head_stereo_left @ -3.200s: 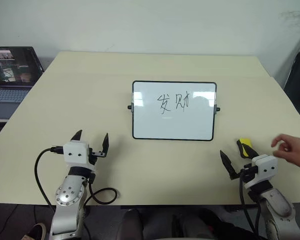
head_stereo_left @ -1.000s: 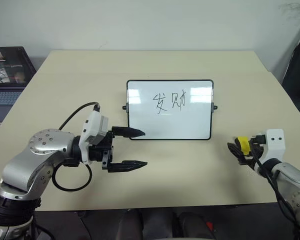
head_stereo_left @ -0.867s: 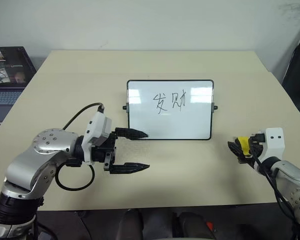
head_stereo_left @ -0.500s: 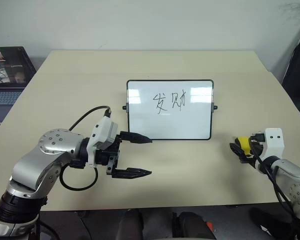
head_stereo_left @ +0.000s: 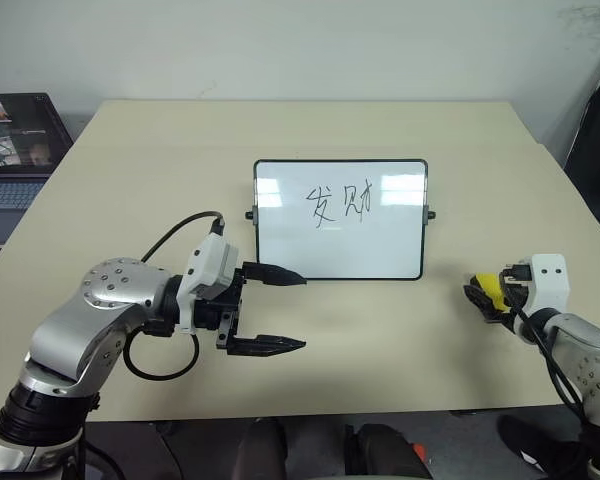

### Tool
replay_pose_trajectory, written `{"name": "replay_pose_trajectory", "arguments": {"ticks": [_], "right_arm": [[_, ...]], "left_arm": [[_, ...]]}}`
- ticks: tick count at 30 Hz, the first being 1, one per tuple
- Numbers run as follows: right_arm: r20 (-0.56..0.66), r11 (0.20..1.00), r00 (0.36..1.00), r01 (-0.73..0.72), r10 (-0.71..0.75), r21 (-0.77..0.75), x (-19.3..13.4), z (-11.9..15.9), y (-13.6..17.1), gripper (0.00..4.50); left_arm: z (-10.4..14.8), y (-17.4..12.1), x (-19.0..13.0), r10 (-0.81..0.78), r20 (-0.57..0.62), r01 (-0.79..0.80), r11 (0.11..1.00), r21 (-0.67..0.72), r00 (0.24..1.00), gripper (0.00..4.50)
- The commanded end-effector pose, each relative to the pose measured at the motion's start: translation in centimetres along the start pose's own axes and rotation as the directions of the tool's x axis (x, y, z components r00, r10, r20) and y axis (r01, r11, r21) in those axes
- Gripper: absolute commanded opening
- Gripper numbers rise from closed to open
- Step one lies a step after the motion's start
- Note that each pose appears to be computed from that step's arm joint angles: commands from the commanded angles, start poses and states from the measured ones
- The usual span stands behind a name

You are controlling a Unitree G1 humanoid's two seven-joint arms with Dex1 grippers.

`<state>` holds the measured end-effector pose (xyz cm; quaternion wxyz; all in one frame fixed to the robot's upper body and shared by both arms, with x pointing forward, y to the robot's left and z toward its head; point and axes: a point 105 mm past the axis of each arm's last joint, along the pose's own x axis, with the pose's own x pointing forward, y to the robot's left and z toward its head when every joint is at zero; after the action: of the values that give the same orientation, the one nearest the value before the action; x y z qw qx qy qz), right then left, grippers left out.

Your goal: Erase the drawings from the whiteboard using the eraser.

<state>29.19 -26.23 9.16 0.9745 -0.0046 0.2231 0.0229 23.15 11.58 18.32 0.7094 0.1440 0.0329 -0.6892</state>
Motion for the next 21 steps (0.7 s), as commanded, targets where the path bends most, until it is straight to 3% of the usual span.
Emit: {"name": "replay_pose_trajectory", "arguments": {"ticks": [1, 8, 14, 21], "right_arm": [[0.06, 1.0, 0.998, 0.007, -0.006, -0.022, 0.0, 1.4, 0.0, 3.52], [0.053, 1.0, 0.999, -0.004, 0.005, -0.022, 0.2, 1.2, 0.1, 1.08], [0.067, 1.0, 0.998, -0.01, 0.012, -0.024, 0.2, 1.6, 0.2, 0.99], [0.169, 0.995, 0.982, -0.069, 0.081, -0.073, -1.6, 4.3, 0.8, 0.99]], "left_arm": [[0.6, -0.3, 0.1, -0.005, 0.01, 0.005, 0.999, 0.039, 1.0, 4.5], [0.5, -0.3, 0.1, 0.0, 0.004, -0.001, 0.999, 0.035, 1.0, 4.5], [0.2, -0.3, 0.1, 0.024, 0.007, -0.024, 0.999, 0.023, 1.0, 4.5], [0.0, 1.9, -1.0, 0.22, 0.011, -0.22, 0.975, 0.005, 0.975, 4.5]]}}
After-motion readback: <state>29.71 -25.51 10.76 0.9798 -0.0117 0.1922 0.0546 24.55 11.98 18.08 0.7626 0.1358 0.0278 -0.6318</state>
